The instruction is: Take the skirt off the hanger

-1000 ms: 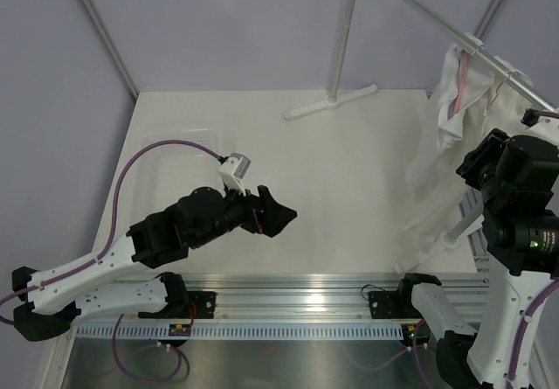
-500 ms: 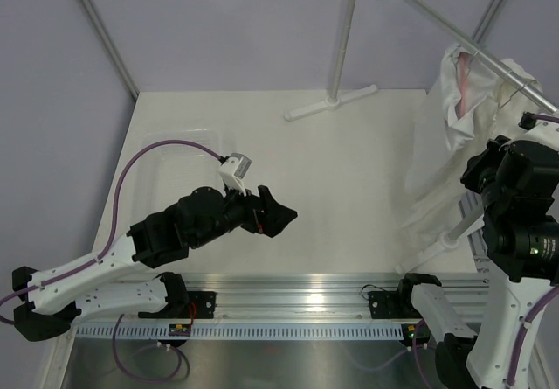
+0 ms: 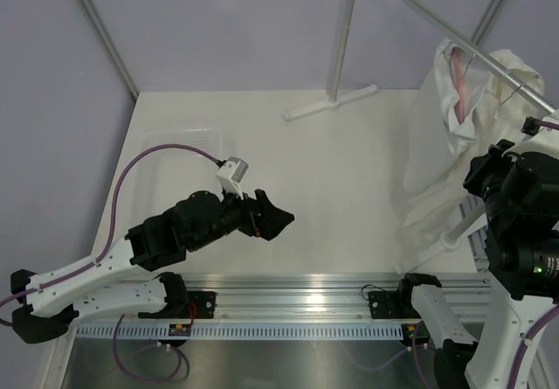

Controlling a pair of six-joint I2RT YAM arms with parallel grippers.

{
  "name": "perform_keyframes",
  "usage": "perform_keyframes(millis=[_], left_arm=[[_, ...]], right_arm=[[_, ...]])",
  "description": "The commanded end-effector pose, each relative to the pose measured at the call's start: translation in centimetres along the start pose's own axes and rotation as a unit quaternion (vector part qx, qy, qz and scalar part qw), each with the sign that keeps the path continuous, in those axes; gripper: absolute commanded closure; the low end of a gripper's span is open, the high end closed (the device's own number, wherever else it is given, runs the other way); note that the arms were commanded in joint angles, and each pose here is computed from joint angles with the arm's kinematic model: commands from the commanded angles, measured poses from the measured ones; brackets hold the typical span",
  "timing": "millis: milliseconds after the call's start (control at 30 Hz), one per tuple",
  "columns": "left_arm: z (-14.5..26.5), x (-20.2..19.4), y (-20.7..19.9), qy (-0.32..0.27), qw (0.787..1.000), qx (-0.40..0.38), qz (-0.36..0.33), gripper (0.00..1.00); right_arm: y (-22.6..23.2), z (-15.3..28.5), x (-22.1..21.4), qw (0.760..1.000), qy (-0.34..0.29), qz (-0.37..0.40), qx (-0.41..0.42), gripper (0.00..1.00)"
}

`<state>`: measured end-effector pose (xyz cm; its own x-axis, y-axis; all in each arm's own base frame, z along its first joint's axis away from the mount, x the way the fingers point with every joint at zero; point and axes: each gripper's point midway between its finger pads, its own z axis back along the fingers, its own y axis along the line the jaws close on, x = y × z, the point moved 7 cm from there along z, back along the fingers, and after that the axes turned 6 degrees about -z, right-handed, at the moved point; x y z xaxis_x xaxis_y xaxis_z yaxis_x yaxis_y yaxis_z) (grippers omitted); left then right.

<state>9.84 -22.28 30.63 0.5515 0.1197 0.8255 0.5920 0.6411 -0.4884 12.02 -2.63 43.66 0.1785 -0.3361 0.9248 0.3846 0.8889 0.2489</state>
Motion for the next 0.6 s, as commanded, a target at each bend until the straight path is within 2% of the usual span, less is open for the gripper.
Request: perform_keyframes(millis=[0,333,567], left_arm=[[0.6,0.9,-0.3,-0.041,0.999,-0.018,0.009,0.01],[1.0,0.9,0.0,-0.044,0.999,-0.017,-0.007,0.01],[0.7,0.7,0.0,-0.043,0.999,-0.023,-0.010,0.01]], right_arm=[[1.1,0.9,3.8,0.993,-0.105,0.017,0.047,1.00],[1.1,0.8,4.9,0.986,-0.161,0.010,0.048,1.00],[1.2,1.7,3.9,0.986,-0.149,0.006,0.070,1.00]])
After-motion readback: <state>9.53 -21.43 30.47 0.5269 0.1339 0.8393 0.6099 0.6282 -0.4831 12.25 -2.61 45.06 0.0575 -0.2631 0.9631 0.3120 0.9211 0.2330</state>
